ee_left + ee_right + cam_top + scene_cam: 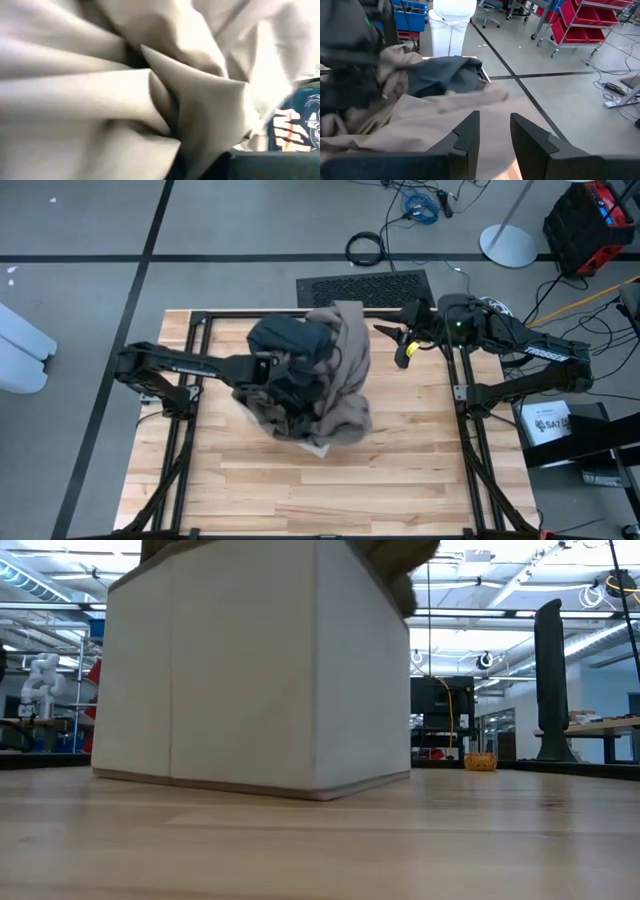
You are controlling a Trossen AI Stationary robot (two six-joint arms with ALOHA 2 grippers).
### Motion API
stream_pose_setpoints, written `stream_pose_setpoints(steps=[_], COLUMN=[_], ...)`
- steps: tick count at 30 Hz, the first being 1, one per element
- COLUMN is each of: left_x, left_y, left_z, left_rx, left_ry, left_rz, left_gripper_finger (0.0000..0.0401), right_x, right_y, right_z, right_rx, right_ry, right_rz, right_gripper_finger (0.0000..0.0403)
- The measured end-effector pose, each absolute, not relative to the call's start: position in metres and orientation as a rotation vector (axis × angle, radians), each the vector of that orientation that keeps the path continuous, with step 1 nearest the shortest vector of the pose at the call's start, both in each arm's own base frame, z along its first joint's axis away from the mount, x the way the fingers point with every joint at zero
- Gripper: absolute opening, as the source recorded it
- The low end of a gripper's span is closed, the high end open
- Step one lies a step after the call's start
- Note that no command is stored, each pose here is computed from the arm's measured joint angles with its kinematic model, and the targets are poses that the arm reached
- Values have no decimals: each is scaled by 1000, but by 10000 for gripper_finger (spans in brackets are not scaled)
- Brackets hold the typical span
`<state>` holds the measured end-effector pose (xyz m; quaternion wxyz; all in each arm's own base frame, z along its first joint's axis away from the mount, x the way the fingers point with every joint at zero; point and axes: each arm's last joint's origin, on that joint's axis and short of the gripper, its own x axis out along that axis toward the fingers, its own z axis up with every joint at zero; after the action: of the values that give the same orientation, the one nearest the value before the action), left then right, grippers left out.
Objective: Sort clothes
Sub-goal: Put the brown jacket into the laundry organizer
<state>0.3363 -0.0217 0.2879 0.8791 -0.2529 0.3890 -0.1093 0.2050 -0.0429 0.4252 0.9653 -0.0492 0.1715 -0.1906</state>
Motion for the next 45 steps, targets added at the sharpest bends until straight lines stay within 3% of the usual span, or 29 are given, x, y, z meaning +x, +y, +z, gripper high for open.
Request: stream_pose_setpoints(steps=[3, 11, 15, 26, 33, 39, 45], left_x=[338, 336, 329, 309, 308, 300, 270], left_y=[-24, -24, -17, -12, -13, -15, -9], left_z=[309, 341, 363, 434, 462, 473, 472], left_rx=[-444, -379, -361, -298, -128, -111, -70], left_ry=[774, 760, 791, 684, 477, 405, 540], left_rz=[-255, -213, -192, -214, -284, -386, -207], left_gripper_finger=[16, 118, 149, 155, 155, 141, 121], right_x=[205, 204, 203, 243, 283, 320, 356], right_y=[-44, -44, -46, -71, -86, -88, -84], right_z=[425, 424, 422, 391, 365, 352, 315], right_rx=[-97, -99, -95, -33, -49, -2, 49], right_ry=[347, 361, 381, 520, 557, 432, 464], right_rz=[-392, -389, -397, -373, -365, -108, 93], right_gripper_finger=[98, 98, 98, 98, 98, 98, 98])
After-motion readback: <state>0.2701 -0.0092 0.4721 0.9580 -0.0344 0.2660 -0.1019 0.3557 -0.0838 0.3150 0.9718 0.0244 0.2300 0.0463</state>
